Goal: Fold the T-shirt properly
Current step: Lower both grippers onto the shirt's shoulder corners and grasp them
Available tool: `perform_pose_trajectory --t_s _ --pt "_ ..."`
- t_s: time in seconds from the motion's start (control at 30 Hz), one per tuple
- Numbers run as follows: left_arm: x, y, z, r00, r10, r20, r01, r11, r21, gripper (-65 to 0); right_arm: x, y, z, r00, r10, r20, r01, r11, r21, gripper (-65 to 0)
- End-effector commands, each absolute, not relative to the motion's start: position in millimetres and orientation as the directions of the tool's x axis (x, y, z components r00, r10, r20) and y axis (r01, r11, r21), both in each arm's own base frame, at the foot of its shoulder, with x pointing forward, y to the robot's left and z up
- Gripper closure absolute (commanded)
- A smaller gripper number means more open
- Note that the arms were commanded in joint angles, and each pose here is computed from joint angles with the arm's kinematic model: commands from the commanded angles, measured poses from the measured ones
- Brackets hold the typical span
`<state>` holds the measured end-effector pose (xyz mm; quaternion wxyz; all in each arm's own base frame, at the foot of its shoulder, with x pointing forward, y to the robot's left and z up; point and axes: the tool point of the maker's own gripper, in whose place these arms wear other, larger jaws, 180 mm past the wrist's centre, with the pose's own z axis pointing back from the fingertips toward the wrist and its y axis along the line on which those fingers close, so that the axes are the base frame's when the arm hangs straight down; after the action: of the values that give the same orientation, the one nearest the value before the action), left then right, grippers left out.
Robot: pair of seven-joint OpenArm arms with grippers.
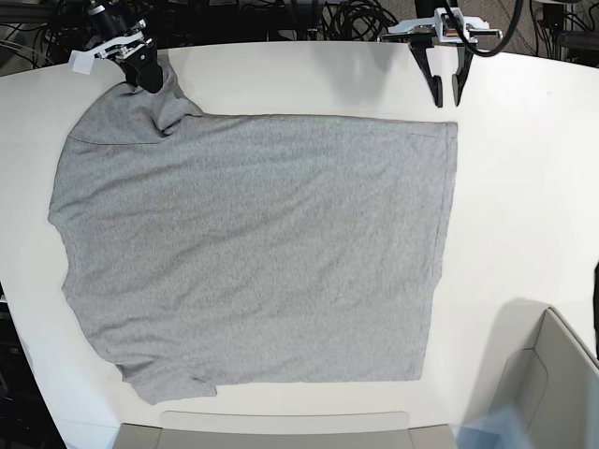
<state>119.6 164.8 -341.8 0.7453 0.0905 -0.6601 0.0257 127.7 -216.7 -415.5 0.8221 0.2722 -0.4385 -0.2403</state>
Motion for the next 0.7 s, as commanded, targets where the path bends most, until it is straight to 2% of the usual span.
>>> perform_pose_trajectory --t_s 0.0,0.13,0.23,0.33,0.5,0.67 --pt "125.4 160.1 -326.4 0.085 -0.04 0.996 -0.167 0.985 0.053 -19.5 118.9 -220.8 -422.0 0.534 -0.613 0.582 0.177 0.755 0.632 -26.9" --pt "143.2 166.8 -327.5 0.188 0.234 0.954 -0.201 0.96 -0.196 -21.0 116.2 -223.2 -422.6 0.535 -0.612 0.582 0.184 0.757 0.628 -26.9" --pt "155.7 174.7 -337.9 0.258 0.454 0.853 -0.223 0.887 -0.405 -21.0 112.1 -224.3 -423.5 0.542 -0.609 0.579 0.188 0.76 0.623 -26.9" --pt "167.0 195.0 -349.5 0.296 0.598 0.745 -0.283 0.8 -0.529 -21.0 109.7 -226.4 -426.3 0.548 -0.605 0.578 0.194 0.764 0.616 -26.9" --pt "178.1 219.2 -385.6 0.424 0.695 0.58 -0.374 0.718 -0.587 -21.0 106.8 -229.8 -430.6 0.552 -0.604 0.575 0.206 0.767 0.608 -26.9" --pt "176.9 246.0 -415.1 0.466 0.719 0.515 -0.458 0.695 -0.555 -21.0 107.3 -229.9 -430.1 0.553 -0.603 0.576 0.204 0.768 0.607 -26.9"
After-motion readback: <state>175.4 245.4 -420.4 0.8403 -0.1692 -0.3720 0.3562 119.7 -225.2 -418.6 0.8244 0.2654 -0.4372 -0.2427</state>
